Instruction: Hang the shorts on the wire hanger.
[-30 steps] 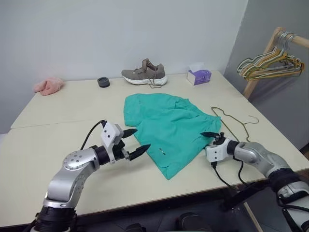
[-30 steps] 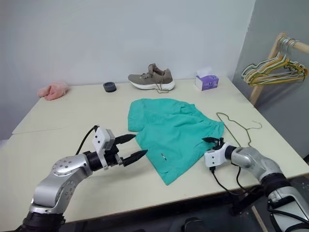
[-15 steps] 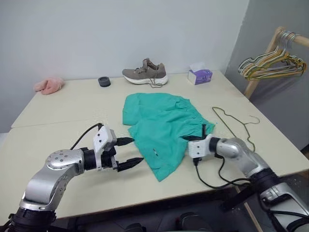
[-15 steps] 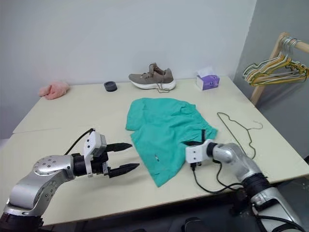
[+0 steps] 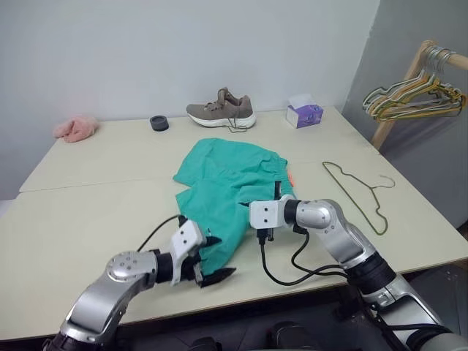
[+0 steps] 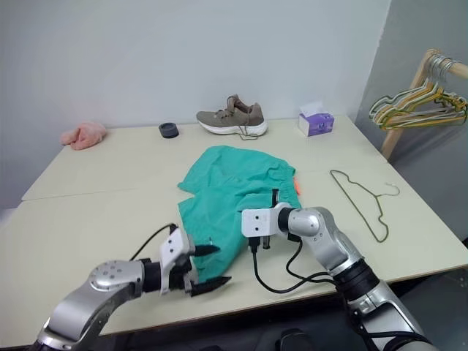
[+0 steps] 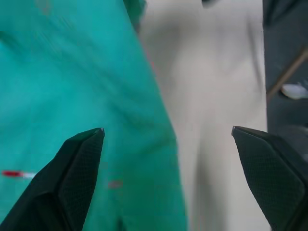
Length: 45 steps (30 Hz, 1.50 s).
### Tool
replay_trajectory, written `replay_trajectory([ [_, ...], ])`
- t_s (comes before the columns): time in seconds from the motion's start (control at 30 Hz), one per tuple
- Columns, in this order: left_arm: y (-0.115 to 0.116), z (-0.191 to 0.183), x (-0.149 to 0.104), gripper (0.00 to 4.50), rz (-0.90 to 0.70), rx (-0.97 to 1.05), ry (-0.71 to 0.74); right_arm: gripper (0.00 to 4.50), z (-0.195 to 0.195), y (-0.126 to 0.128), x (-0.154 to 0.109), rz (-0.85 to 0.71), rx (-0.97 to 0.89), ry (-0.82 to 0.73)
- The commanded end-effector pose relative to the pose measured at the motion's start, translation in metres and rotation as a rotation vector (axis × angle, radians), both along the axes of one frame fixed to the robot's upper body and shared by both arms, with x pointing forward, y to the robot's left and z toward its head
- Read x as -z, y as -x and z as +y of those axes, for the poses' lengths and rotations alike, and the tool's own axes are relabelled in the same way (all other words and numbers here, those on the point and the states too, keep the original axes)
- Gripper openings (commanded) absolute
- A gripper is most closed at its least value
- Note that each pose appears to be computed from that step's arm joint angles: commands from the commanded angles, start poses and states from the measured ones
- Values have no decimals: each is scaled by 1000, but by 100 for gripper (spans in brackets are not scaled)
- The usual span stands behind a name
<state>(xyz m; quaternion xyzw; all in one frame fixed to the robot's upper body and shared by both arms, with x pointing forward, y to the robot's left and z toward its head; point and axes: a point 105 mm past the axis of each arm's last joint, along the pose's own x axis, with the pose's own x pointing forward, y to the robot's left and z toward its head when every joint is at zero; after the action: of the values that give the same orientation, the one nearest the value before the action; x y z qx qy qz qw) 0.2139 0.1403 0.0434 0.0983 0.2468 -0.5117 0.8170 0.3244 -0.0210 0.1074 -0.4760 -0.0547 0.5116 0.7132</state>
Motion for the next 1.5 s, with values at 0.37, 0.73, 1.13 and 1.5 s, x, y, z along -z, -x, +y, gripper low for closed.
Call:
replay_trajectory([
  [0.37,-20,45,18,114,-90,-120,-160,0,-1,10,-15,-3,-46,-38],
  [0.73,-46,69,-5,0,-219,-246,-103,168,-25,41,16,119,-154,127],
  [1.13,-60,102,-43,0,-313,-320,-51,399,-83,7,45,-1,125,218],
  [1.5,-65,110,-53,0,-324,-342,-50,239,-79,-20,49,-16,128,244],
])
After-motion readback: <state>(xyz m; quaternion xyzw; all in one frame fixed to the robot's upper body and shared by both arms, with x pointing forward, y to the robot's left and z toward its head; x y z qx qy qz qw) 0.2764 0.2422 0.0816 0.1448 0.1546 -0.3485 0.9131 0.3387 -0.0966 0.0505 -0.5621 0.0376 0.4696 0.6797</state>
